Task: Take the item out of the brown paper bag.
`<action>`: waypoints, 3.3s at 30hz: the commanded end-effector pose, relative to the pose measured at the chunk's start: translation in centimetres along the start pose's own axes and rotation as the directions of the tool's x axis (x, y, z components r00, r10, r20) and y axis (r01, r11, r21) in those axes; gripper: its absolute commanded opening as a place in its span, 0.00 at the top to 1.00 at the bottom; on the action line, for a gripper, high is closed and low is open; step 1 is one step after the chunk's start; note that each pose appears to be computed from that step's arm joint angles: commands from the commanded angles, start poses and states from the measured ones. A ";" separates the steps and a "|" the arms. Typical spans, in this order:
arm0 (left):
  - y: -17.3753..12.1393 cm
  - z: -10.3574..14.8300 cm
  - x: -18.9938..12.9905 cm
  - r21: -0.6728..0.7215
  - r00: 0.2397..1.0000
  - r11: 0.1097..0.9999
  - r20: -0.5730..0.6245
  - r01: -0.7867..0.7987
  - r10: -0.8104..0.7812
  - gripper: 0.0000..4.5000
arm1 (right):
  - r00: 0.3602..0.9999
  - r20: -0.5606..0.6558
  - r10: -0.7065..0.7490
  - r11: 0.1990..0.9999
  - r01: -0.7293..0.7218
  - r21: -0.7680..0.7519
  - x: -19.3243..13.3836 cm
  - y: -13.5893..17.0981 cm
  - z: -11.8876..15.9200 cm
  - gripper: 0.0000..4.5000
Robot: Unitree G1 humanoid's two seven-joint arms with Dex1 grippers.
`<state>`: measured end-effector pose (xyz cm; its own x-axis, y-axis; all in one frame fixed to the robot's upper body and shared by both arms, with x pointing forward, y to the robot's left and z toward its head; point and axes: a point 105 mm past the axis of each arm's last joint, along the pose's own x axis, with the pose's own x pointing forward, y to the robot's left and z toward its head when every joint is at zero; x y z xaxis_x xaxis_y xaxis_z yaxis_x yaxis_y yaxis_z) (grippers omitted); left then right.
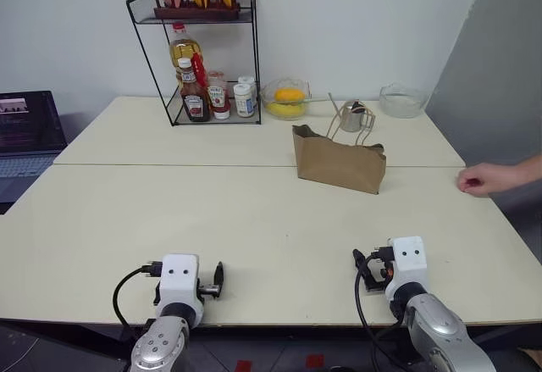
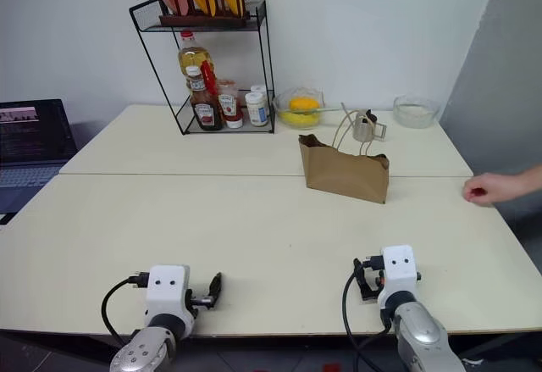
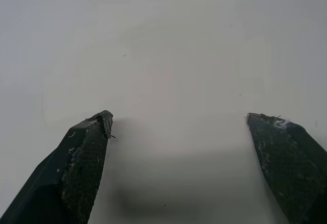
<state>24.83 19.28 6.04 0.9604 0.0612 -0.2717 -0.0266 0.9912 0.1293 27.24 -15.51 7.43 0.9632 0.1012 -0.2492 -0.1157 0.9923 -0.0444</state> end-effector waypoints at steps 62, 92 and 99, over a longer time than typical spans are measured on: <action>-4.6 23.0 0.7 0.531 0.588 0.597 0.212 0.601 -0.781 0.00 | 0.947 0.174 0.269 0.805 -0.122 -0.580 12.7 -4.7 27.4 0.29; -0.1 20.2 -1.5 0.443 0.717 0.721 0.215 0.533 -0.662 0.00 | 0.670 0.559 0.489 0.796 -0.081 -0.600 8.3 4.2 37.4 0.99; 1.9 20.1 -3.2 0.371 0.773 0.795 0.250 0.480 -0.583 0.00 | 0.611 0.596 0.521 0.823 -0.175 -0.540 7.7 7.4 38.0 0.99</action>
<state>28.13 18.32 25.06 0.8128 -0.5766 -0.0826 0.5728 0.7654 0.2934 45.09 -5.47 37.33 0.7439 0.6154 0.2605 -0.4271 0.7376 -0.5230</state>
